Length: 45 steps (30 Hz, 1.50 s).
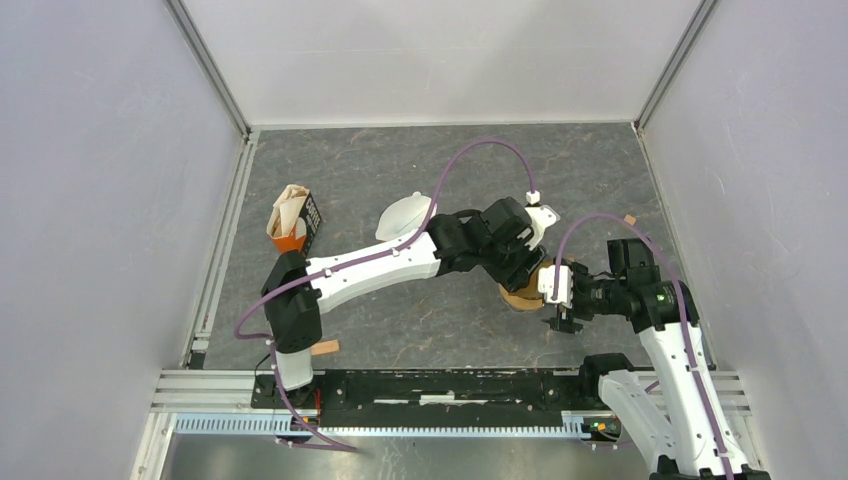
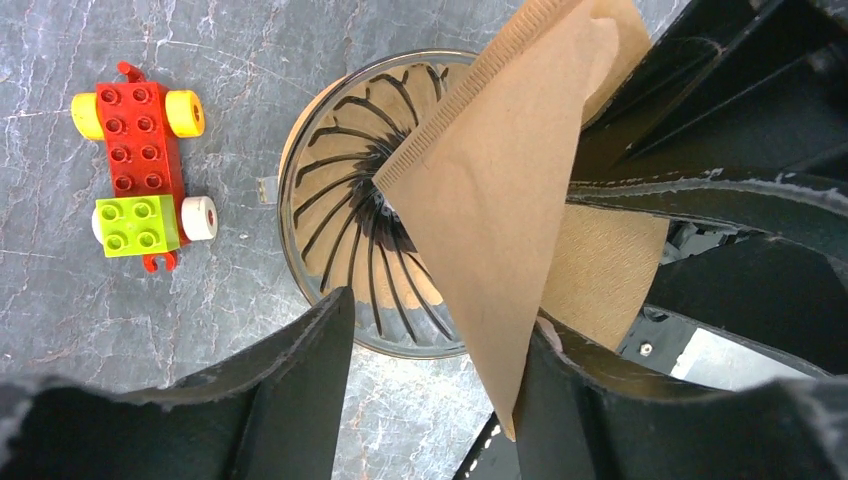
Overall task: Place the coffee filter in the dripper
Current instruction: Place the coffee filter in the coffee dripper.
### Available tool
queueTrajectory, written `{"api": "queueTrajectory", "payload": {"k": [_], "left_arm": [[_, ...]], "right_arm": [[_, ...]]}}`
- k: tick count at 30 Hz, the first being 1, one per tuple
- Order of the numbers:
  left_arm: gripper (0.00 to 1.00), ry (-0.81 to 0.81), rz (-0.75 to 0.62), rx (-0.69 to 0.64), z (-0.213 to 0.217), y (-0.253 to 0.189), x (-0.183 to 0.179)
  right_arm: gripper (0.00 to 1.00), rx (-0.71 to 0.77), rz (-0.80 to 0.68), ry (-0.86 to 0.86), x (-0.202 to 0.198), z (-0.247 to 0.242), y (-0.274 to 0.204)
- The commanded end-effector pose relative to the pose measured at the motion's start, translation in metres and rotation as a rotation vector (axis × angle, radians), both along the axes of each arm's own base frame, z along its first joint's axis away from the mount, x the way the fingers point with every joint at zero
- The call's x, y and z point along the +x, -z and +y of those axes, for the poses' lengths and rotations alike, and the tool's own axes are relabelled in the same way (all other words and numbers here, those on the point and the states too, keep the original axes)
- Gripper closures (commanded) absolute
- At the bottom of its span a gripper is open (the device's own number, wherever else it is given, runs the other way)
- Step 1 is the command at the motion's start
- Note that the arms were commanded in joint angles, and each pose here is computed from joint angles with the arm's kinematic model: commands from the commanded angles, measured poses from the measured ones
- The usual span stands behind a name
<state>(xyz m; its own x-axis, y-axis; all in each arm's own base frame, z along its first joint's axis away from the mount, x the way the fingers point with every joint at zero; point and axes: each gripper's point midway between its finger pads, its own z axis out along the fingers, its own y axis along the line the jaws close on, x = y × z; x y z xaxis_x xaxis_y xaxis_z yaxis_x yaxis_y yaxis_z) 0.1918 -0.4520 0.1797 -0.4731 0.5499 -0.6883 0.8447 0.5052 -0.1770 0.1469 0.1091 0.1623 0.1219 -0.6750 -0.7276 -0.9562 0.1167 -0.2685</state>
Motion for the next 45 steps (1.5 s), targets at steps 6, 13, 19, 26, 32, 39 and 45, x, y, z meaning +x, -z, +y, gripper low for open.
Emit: {"api": "queueTrajectory", "payload": {"k": [6,13,19,26,32,39,45], "left_arm": [[0.32,0.020,-0.088,-0.094,-0.001,-0.044,0.006],[0.28,0.015,-0.146,-0.085,0.002,-0.052,0.015],[0.22,-0.028,-0.221,-0.033,0.005,-0.043,0.032],[0.19,-0.056,-0.214,-0.021,0.001,-0.036,0.042],[0.17,-0.057,-0.196,-0.001,-0.004,-0.025,0.046],[0.17,-0.085,-0.155,0.006,-0.008,-0.014,0.055],[0.18,-0.079,-0.115,0.007,-0.010,-0.005,0.055]], "right_arm": [[0.18,0.008,-0.024,0.010,0.004,0.001,-0.006],[0.18,0.002,-0.017,0.005,0.004,0.001,-0.004],[0.18,0.008,-0.005,-0.014,0.003,0.003,-0.005],[0.17,-0.007,0.012,-0.037,0.002,0.002,0.002],[0.16,-0.022,0.003,-0.041,0.006,0.001,0.004],[0.16,-0.028,0.016,-0.065,0.006,0.005,0.008],[0.16,-0.055,0.019,-0.077,0.007,0.012,0.019]]}}
